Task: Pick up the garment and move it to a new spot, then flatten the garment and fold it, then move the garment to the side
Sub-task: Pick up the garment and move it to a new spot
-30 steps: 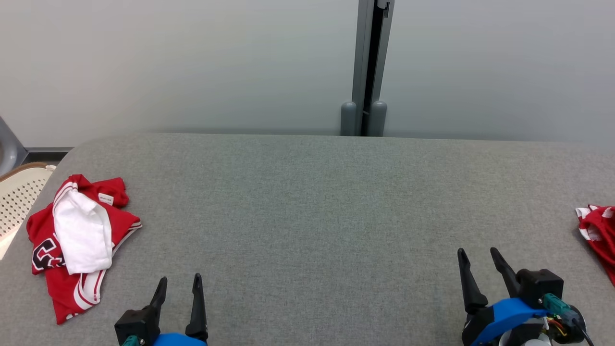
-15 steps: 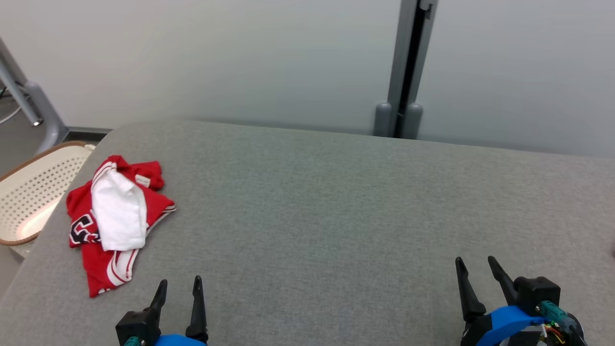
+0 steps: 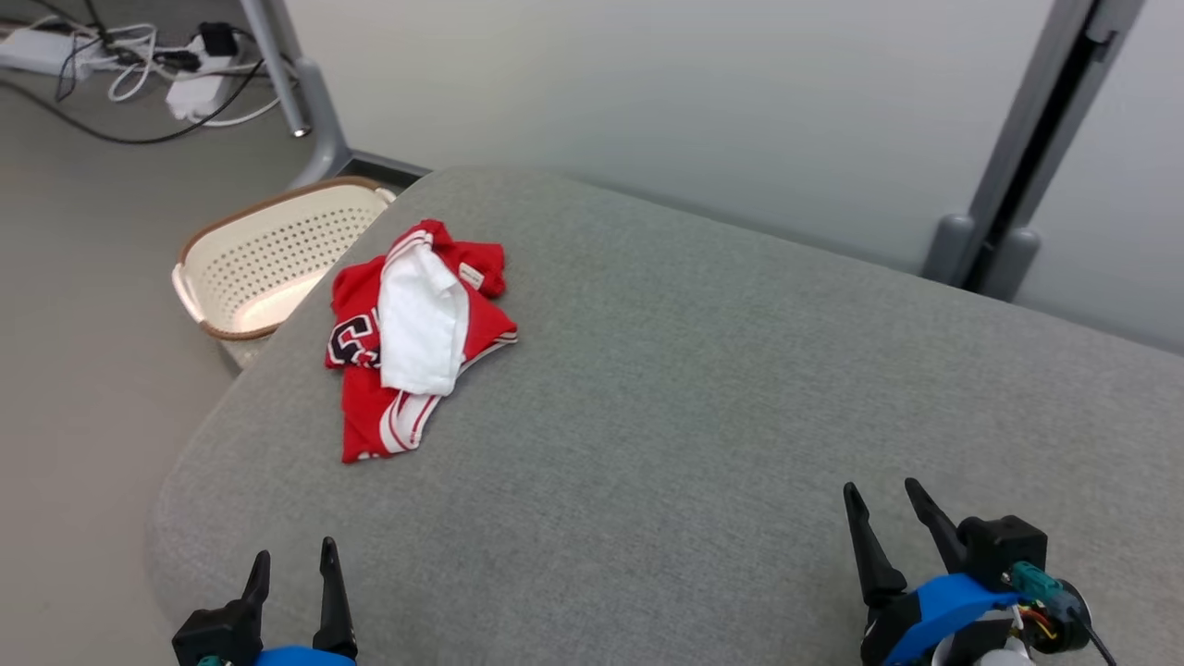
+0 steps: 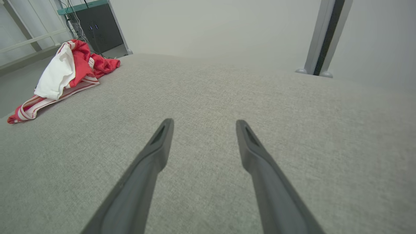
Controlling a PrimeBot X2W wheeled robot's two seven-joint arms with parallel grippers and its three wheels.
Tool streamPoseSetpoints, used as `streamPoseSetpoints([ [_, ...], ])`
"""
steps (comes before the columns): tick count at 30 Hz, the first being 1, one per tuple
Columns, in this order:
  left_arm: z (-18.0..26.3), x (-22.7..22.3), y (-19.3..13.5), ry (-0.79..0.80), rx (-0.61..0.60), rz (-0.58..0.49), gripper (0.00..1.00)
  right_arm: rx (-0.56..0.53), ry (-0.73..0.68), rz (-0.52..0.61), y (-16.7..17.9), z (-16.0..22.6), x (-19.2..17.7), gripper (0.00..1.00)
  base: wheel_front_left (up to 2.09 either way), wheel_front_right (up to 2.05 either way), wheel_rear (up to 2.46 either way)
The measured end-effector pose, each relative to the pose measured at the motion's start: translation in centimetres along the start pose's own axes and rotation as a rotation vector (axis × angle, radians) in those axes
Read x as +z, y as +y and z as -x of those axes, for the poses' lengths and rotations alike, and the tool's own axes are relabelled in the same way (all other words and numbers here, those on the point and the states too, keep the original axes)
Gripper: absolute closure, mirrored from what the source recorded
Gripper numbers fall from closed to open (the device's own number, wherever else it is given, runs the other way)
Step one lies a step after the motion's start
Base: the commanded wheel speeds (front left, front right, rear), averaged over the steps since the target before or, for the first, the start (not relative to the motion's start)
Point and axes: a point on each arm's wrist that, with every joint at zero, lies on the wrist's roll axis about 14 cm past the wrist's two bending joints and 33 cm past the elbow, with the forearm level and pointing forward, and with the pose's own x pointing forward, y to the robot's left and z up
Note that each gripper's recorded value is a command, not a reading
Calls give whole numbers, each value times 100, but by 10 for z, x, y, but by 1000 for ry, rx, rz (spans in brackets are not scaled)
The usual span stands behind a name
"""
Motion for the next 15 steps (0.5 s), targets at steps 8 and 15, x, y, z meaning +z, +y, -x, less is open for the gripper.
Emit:
streamPoseSetpoints([
  [8, 9, -13, 29, 49, 88, 73, 0, 103, 47, -10, 31, -27, -16, 0, 0, 0, 0],
  [15, -36, 12, 30, 12, 84, 98, 0, 91, 72, -8, 20, -35, -28, 0, 0, 0, 0],
])
